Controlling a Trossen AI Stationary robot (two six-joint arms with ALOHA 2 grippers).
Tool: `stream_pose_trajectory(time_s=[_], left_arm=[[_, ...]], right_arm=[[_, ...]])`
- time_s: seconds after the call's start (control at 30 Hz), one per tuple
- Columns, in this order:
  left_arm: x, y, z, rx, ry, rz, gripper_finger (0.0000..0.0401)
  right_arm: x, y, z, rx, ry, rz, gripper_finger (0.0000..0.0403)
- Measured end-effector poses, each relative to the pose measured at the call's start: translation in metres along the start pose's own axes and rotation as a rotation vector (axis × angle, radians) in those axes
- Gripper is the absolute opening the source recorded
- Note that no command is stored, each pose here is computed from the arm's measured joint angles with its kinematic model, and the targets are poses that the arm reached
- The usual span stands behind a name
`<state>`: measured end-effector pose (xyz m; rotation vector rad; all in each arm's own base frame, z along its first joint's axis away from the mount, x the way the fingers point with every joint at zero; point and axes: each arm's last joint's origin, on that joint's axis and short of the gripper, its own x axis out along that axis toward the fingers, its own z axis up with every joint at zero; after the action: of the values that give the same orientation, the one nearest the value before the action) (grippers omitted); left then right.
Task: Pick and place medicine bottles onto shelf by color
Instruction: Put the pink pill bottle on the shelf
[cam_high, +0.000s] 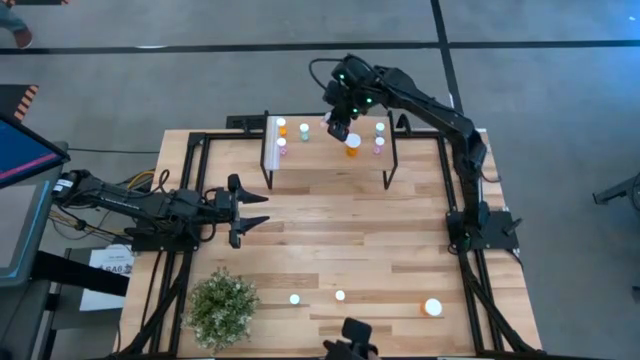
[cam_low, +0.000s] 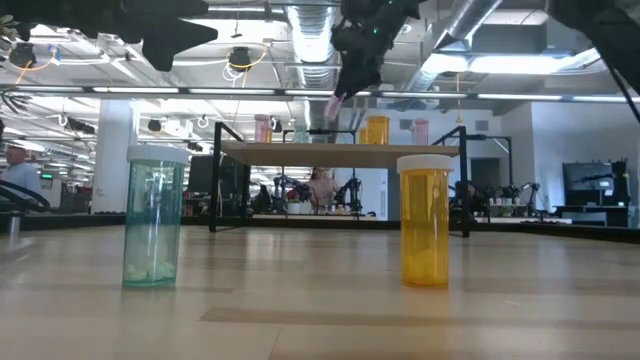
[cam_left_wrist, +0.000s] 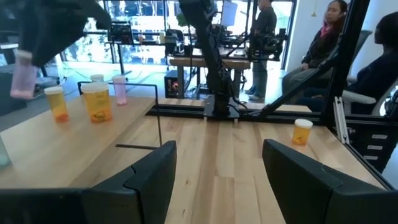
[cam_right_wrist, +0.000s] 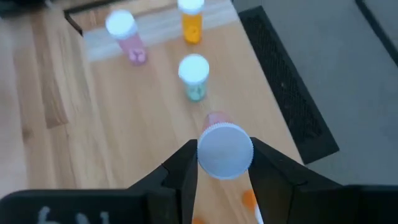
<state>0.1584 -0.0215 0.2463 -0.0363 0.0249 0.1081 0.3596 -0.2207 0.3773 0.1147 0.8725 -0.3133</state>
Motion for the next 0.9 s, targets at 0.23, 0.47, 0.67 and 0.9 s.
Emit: stream_pose_trajectory(time_s=[0.23, 0.47, 0.67, 0.9], left_arm=[[0.0, 0.0, 0.0, -0.001, 0.003, 0.0, 0.0226], [0.0, 0.0, 0.0, -0.014, 0.004, -0.001, 0.0226], [0.0, 0.0, 0.0, -0.018, 0.004, -0.001, 0.0226], [0.0, 0.0, 0.0, -0.019, 0.004, -0.001, 0.0226]], right_arm=[[0.023, -0.008, -0.004, -0.011, 0.084, 0.01, 0.0152], [0.035, -0.009, -0.011, -0.023, 0.164, 0.0, 0.0154], [0.034, -0.009, -0.011, -0.03, 0.163, 0.0, 0.0155], [0.038, -0.008, -0.014, -0.031, 0.186, 0.006, 0.0163]])
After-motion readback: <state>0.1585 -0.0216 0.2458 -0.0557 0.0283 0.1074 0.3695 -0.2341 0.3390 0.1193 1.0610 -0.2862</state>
